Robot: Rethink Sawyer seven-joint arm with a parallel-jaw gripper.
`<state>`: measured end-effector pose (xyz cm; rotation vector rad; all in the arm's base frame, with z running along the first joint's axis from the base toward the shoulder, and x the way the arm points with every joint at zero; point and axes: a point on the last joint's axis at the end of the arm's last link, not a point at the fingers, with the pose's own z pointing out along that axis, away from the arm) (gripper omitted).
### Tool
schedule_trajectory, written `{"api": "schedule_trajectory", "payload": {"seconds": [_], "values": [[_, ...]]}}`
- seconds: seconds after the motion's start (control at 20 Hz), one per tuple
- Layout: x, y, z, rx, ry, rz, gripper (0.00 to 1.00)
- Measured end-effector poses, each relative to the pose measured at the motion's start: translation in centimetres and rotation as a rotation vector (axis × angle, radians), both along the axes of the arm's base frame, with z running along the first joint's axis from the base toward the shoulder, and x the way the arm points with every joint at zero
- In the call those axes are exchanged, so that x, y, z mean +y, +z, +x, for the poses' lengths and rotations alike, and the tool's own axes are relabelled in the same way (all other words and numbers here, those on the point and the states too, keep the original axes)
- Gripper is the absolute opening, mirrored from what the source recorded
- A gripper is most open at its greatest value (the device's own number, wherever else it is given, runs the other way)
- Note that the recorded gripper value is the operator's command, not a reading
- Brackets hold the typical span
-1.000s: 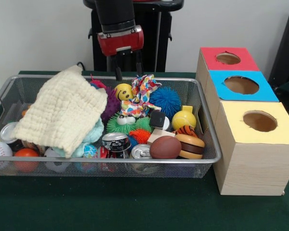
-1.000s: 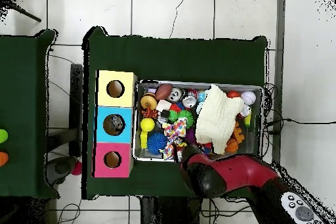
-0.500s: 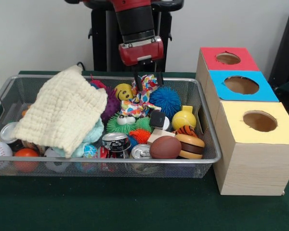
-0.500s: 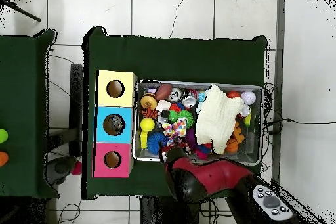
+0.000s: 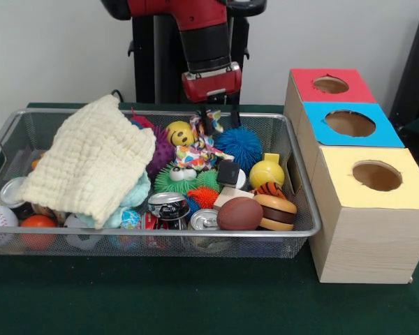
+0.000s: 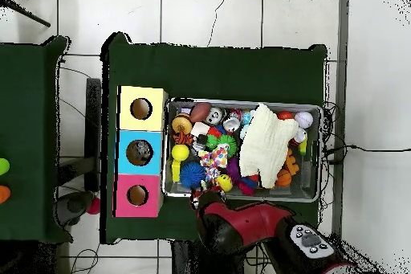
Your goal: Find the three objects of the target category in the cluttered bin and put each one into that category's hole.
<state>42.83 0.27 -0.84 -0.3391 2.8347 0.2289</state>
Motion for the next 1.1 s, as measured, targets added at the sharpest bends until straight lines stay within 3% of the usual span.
{"api": "schedule_trajectory", "payload": {"seconds": [0.35,0.5,0.9,1.1], "values": [[-1.2,-1.3,-0.1,0.015,0.022,-0.081,1.0],[-1.4,-1.3,0.0,0.01,0.066,-0.14,1.0],[-1.7,-1.1,-0.2,0.01,0.101,-0.191,1.0],[-2.4,-0.9,-0.3,0.009,0.118,-0.241,1.0]]}}
